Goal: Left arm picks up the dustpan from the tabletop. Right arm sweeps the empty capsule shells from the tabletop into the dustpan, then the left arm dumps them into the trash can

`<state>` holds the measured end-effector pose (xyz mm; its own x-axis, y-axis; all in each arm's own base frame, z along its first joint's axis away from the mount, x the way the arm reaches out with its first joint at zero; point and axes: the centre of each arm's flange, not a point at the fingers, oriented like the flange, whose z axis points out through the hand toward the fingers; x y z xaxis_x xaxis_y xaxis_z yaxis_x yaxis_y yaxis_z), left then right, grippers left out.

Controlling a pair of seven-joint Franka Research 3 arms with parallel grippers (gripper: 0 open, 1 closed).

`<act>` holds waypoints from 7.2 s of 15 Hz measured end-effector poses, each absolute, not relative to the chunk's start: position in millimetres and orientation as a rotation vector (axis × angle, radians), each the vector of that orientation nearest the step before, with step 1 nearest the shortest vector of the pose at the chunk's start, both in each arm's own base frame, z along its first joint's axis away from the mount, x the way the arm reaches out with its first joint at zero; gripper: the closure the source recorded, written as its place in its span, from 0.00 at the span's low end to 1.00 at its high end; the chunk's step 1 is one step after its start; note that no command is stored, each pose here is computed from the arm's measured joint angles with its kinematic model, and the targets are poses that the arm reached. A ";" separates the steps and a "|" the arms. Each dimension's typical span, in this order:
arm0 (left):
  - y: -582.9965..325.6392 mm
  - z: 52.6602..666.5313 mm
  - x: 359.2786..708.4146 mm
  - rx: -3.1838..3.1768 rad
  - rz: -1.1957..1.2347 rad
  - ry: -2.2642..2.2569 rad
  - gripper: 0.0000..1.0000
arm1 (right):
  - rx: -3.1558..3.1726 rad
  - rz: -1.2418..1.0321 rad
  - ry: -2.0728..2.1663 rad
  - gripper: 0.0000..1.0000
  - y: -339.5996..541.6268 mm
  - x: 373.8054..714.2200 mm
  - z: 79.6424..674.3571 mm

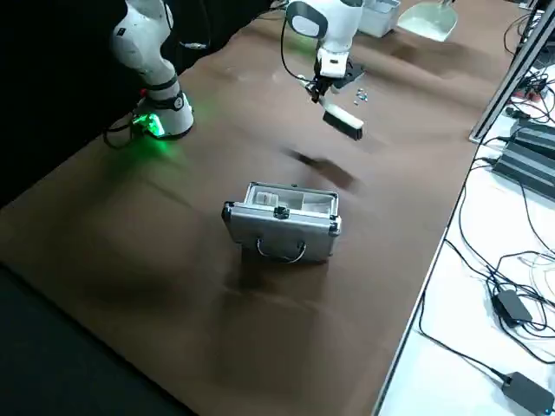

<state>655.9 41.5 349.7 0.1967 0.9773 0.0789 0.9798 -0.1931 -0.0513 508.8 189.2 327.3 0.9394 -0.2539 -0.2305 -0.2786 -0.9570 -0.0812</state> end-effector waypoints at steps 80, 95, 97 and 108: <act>-337.2 237.2 545.8 -2.084 -0.369 -1.928 0.67 | -2.882 0.575 0.113 0.74 605.1 441.0 236.1; -334.0 235.3 548.6 -2.077 -0.365 -1.934 0.67 | -2.954 0.300 0.291 0.74 600.4 469.0 277.2; -332.7 234.6 550.1 -2.074 -0.363 -1.938 0.67 | -2.953 0.275 0.308 0.74 594.6 477.2 284.1; -313.8 237.0 563.6 -2.065 -0.296 -1.958 0.67 | -2.920 0.217 0.508 0.74 504.8 562.2 351.8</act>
<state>563.6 -313.8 237.0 0.0603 0.9400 0.3358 0.9973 -0.0424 -0.0606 562.2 504.8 351.8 0.9314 -0.3212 -0.1712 -0.3459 -0.9275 -0.1416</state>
